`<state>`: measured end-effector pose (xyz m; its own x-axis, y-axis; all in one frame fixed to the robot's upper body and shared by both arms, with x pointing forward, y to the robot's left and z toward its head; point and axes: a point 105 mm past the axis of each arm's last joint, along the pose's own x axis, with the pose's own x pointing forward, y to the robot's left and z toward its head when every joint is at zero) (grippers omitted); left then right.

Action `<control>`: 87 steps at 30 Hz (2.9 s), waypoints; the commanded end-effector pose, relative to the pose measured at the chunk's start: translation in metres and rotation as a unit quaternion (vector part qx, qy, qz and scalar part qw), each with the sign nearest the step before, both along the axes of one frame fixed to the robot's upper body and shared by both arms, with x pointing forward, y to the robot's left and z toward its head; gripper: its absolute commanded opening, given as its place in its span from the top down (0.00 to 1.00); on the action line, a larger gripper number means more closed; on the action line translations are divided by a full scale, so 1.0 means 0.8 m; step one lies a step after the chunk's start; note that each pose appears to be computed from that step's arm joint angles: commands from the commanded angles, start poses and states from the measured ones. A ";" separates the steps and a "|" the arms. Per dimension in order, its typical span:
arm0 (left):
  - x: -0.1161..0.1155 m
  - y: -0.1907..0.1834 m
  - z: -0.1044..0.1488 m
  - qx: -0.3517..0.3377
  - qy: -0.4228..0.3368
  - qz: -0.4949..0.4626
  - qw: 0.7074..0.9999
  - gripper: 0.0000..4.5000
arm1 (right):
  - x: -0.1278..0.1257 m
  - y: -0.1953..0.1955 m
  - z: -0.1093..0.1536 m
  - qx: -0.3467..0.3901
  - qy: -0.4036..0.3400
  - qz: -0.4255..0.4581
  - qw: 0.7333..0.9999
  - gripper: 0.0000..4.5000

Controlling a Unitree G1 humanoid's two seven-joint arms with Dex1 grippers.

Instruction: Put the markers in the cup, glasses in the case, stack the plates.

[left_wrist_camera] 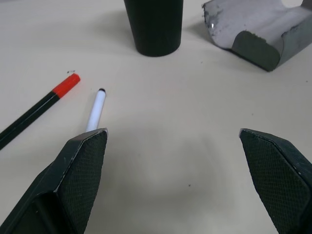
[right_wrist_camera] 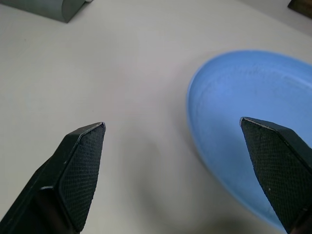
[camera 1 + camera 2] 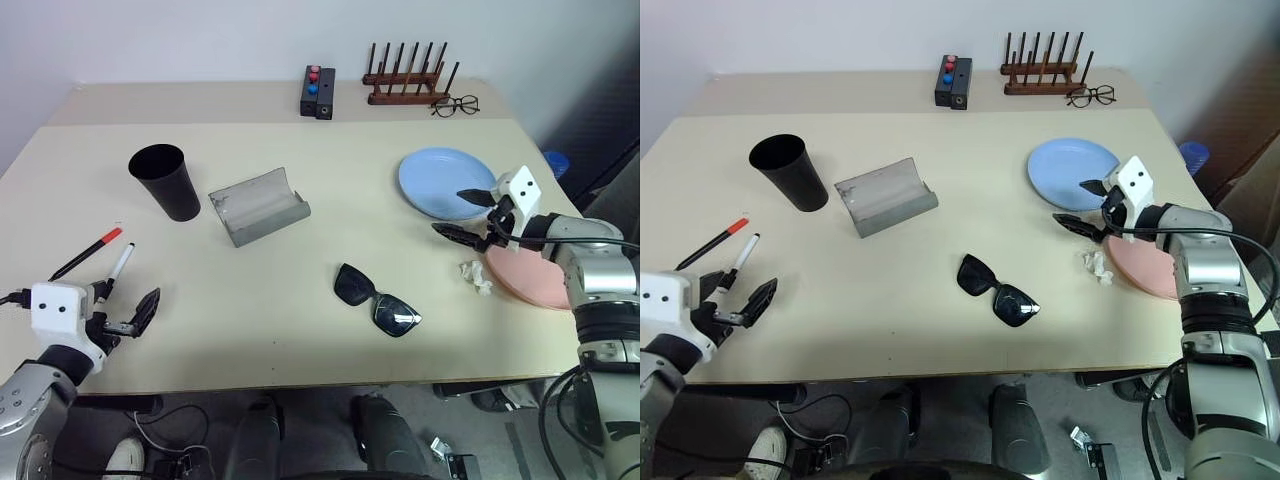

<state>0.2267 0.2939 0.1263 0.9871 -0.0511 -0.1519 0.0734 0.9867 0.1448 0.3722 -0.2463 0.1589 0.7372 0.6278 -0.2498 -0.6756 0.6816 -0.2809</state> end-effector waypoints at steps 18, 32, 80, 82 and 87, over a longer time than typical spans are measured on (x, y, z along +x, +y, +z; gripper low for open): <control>0.022 -0.013 0.008 0.004 -0.034 -0.019 0.999 0.01 | 0.004 0.005 0.018 -0.001 -0.048 0.036 0.998 0.00; 0.071 0.016 0.005 0.010 0.029 0.030 0.999 0.01 | -0.053 0.121 0.028 0.005 -0.058 0.173 0.983 0.00; 0.087 0.094 0.150 -0.021 -0.191 0.275 0.942 0.94 | -0.121 0.255 0.008 0.059 -0.051 0.291 0.954 0.00; 0.097 0.078 0.173 0.001 -0.243 0.251 0.937 0.94 | -0.107 0.259 0.028 0.080 -0.084 0.269 0.956 0.00; 0.148 0.026 0.190 0.007 -0.281 0.170 0.945 0.94 | -0.076 0.277 0.071 0.144 -0.148 0.211 0.956 0.00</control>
<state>0.3337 0.3325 0.2686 0.8666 0.3491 0.3565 -0.3848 0.9225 0.0319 0.3049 -0.0251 0.1957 0.3789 0.9228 0.0701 -0.8673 0.3805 -0.3210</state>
